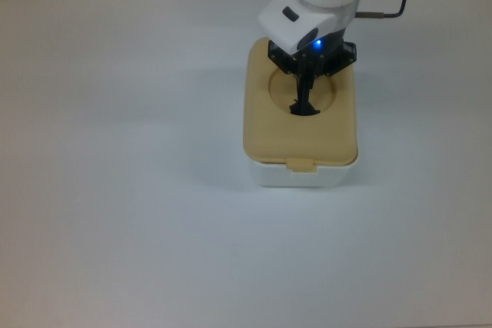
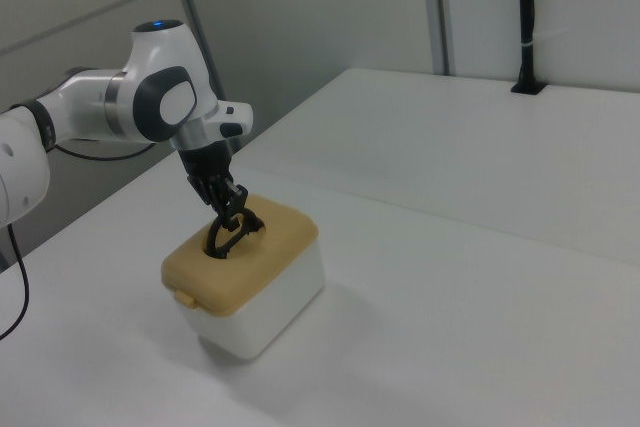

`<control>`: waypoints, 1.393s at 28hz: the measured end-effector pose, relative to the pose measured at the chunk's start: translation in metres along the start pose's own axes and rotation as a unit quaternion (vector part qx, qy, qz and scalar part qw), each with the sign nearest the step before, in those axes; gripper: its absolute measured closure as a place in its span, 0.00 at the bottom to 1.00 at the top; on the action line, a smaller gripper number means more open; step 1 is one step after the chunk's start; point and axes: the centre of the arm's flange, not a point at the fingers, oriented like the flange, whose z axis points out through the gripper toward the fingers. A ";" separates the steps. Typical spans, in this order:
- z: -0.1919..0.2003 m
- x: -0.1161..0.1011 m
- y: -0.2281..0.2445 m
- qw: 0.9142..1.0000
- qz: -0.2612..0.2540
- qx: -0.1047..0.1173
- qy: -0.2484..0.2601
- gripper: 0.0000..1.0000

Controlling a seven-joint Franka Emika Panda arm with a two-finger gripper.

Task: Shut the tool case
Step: 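Open the gripper and raise it away from the lid handle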

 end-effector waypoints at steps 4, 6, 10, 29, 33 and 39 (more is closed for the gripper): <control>0.005 0.001 0.000 1.000 0.000 -0.001 -0.004 0.68; 0.005 0.001 0.000 1.000 0.000 -0.001 -0.004 0.63; 0.005 0.001 0.000 1.000 0.000 -0.001 -0.003 0.44; -0.028 -0.012 0.004 1.000 -0.012 -0.009 -0.010 0.00; -0.045 -0.020 0.015 1.000 -0.013 -0.014 -0.018 0.00; -0.058 -0.020 0.052 0.999 -0.003 -0.018 -0.028 0.00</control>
